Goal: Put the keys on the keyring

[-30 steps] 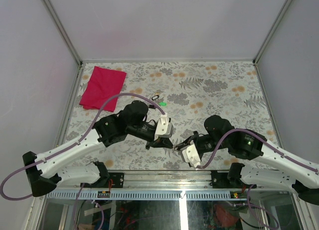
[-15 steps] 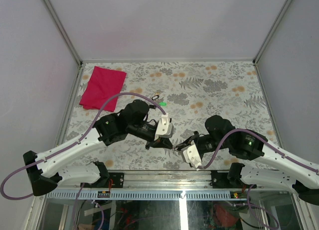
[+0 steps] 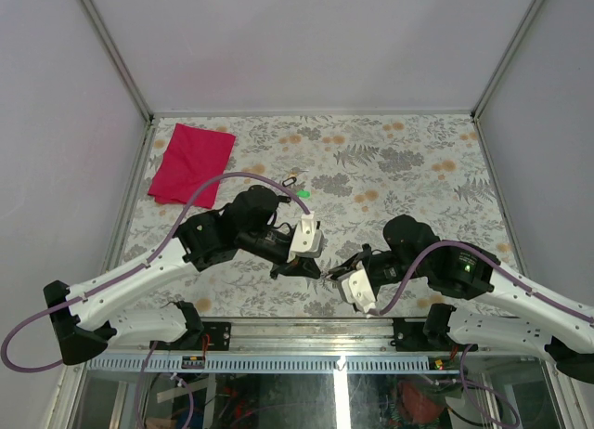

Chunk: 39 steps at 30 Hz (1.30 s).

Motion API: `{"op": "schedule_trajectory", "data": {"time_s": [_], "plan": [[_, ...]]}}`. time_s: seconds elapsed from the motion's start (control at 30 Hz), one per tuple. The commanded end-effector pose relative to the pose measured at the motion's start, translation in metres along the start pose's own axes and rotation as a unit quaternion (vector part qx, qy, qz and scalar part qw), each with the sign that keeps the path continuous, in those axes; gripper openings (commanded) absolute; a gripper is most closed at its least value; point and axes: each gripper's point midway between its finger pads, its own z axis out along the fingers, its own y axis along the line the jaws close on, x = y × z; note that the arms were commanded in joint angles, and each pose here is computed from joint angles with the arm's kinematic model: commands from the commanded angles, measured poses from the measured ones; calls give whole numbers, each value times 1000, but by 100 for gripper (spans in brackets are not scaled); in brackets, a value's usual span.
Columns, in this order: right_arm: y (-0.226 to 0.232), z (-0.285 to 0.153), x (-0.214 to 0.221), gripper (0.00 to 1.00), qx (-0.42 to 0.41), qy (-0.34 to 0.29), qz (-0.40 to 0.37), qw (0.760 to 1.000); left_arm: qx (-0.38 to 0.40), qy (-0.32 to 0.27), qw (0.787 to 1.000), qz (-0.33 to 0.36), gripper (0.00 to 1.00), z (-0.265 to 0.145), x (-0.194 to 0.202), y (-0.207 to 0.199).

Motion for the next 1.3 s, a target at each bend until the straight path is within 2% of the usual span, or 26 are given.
{"op": "schedule_trajectory", "data": {"time_s": [0.0,0.6,1.07,1.27], "plan": [[-17,-11,-17,0,38,-14,-8,999,7,-12,1000,14,0,-6,-12,-4],[-20,-15,-11,0,66,-8,19,998,-12,-8,1000,12,0,-8,-6,0],[-40,-15,-8,0,134,-14,47,990,-32,-25,999,5,0,-7,-9,5],[-46,-18,-8,0,154,-15,44,987,-45,-43,998,6,8,-8,-14,7]]}}
